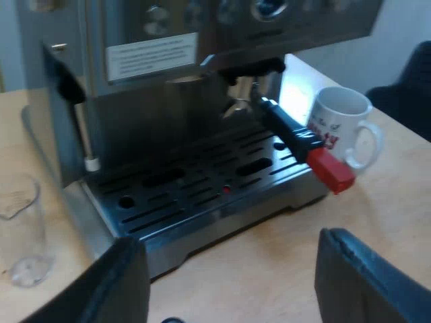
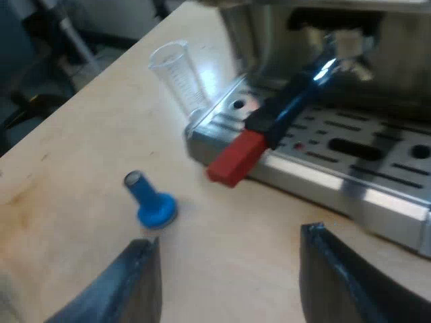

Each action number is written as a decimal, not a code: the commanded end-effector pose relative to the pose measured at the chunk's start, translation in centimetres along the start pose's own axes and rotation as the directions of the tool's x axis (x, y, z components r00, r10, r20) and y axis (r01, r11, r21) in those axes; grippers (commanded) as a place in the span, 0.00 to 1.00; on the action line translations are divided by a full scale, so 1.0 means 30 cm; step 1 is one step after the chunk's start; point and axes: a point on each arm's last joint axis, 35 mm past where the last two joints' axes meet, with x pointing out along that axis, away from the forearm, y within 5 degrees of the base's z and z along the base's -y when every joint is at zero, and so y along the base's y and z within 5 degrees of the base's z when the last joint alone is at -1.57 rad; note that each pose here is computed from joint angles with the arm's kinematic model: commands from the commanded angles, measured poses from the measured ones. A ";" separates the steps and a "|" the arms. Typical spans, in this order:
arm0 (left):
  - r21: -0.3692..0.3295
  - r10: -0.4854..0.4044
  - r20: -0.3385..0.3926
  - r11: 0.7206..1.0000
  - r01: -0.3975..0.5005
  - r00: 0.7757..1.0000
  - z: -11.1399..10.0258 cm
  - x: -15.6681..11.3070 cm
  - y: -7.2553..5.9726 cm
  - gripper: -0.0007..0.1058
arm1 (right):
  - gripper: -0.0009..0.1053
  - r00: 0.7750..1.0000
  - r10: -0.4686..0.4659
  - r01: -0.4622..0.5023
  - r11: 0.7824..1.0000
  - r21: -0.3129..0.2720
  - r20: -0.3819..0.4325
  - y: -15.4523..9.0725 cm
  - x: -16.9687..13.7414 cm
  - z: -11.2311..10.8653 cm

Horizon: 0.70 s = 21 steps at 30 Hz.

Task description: Grind coffee beans and then tamp

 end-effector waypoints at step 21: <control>0.135 -0.192 -0.085 0.970 0.202 0.978 -0.053 0.187 0.030 0.53 | 0.47 0.982 0.070 -0.122 0.944 -0.308 -0.175 0.199 0.336 -0.001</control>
